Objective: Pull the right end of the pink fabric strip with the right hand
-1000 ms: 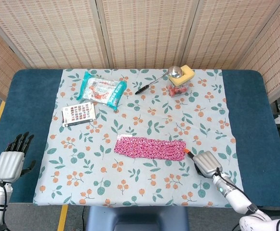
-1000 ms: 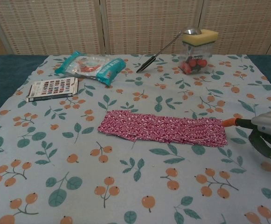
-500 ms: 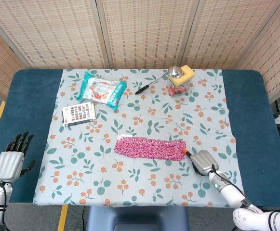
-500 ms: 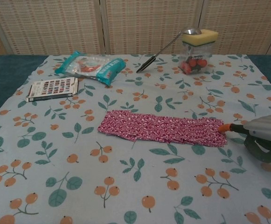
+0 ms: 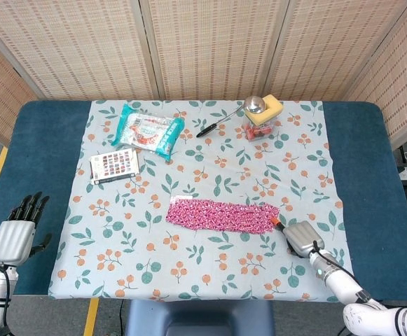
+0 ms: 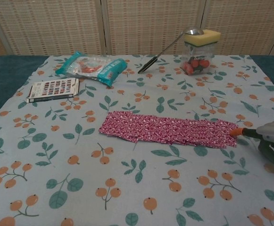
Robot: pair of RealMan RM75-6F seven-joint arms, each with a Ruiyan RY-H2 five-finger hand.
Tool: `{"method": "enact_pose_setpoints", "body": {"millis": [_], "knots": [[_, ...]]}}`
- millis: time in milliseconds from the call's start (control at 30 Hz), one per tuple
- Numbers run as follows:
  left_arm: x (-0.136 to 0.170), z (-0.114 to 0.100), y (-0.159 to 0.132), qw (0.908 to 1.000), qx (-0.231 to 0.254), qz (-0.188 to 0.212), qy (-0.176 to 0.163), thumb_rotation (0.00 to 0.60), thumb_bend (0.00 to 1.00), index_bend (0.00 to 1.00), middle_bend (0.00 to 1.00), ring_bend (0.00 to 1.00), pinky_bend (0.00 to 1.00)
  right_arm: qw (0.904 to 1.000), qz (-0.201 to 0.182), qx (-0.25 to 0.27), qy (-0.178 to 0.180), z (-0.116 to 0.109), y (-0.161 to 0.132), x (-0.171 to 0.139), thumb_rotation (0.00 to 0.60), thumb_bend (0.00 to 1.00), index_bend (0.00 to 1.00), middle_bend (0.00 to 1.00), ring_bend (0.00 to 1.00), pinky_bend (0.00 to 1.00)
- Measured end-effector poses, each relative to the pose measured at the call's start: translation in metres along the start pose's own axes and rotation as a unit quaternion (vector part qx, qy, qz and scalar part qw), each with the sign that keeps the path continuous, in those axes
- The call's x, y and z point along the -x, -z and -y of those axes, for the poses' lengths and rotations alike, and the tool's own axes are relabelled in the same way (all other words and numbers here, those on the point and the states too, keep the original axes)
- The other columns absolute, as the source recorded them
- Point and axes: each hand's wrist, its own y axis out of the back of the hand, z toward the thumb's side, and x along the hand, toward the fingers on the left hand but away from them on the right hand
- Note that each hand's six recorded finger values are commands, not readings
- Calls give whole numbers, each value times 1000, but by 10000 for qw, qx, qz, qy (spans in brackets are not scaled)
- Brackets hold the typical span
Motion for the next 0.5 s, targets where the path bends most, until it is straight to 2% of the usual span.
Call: {"method": "enact_pose_setpoints", "body": {"millis": [500], "knots": [[1,0,-1,10000,-16,6,-6,600,312,58,5,55,259,9986,-6,-413,-336,13,14,-33,600,851,298,646,803,742]]}}
